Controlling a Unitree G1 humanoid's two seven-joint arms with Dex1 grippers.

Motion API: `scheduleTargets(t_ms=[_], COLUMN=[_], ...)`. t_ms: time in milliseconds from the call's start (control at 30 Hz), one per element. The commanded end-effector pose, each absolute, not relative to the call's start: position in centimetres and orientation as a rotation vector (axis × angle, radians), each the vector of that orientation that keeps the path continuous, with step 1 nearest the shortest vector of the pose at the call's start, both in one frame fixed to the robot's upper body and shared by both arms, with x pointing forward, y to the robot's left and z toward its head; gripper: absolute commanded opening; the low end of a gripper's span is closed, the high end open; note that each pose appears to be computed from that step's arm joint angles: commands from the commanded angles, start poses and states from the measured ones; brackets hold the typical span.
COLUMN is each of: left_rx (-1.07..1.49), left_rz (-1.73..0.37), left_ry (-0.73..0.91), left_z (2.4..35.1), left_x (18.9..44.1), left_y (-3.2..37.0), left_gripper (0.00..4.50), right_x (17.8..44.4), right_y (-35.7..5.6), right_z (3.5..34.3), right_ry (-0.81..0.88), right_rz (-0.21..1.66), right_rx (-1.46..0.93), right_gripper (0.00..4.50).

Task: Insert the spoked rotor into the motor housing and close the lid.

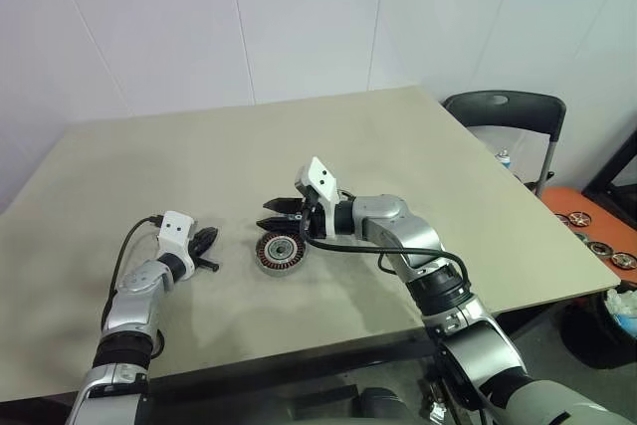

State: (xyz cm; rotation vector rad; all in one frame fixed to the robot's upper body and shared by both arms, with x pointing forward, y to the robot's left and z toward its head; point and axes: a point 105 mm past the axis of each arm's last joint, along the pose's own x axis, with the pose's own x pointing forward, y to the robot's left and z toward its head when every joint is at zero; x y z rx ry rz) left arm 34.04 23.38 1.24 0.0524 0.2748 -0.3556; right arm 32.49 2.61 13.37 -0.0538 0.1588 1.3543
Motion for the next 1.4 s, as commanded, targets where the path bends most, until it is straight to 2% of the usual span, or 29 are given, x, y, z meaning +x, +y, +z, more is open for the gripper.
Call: scheduleTargets(t_ms=[33, 100, 200, 400, 533, 567, 933, 1033, 1333, 1400], left_rx=[0.034, 0.023, 0.023, 0.037, 0.097, 0.101, 0.057, 0.034, 0.015, 0.014], left_rz=[-0.399, -0.422, -0.457, -0.436, -0.287, -0.282, -0.259, -0.255, -0.208, -0.212], left_ry=[0.214, 0.167, 0.151, 0.184, 0.256, 0.277, 0.455, 0.497, 0.530, 0.507], left_z=[2.6, 3.7, 4.5, 4.0, 2.5, 2.1, -2.5, -3.3, -3.8, -3.4], left_x=[34.1, 34.2, 34.2, 34.2, 35.0, 35.0, 34.3, 33.9, 33.7, 33.8], left_y=[22.7, 22.5, 22.0, 22.2, 24.1, 24.2, 22.8, 23.1, 24.4, 24.2], left_gripper=[0.34, 0.34, 0.90, 2.90, 4.26, 4.48, 4.48, 3.89, 1.12, 1.12], right_x=[33.2, 33.4, 33.4, 33.1, 33.2, 33.2, 33.2, 33.4, 33.8, 33.9], right_y=[2.2, 1.9, 2.1, 2.4, 2.4, 2.4, 2.4, 2.2, 2.0, 2.0], right_z=[15.5, 15.1, 14.8, 14.5, 14.6, 14.6, 15.0, 15.1, 15.6, 15.5], right_ry=[0.077, 0.086, 0.088, 0.083, 0.079, 0.077, 0.057, 0.051, 0.034, 0.036], right_rz=[1.343, 1.329, 1.328, 1.329, 1.322, 1.322, 1.303, 1.289, 1.276, 1.273], right_rx=[-0.042, -0.054, -0.058, -0.065, -0.069, -0.070, -0.065, -0.069, -0.074, -0.077], right_gripper=[1.98, 1.98, 1.98, 1.98, 1.98, 1.98, 1.98, 1.98, 1.98, 1.98])
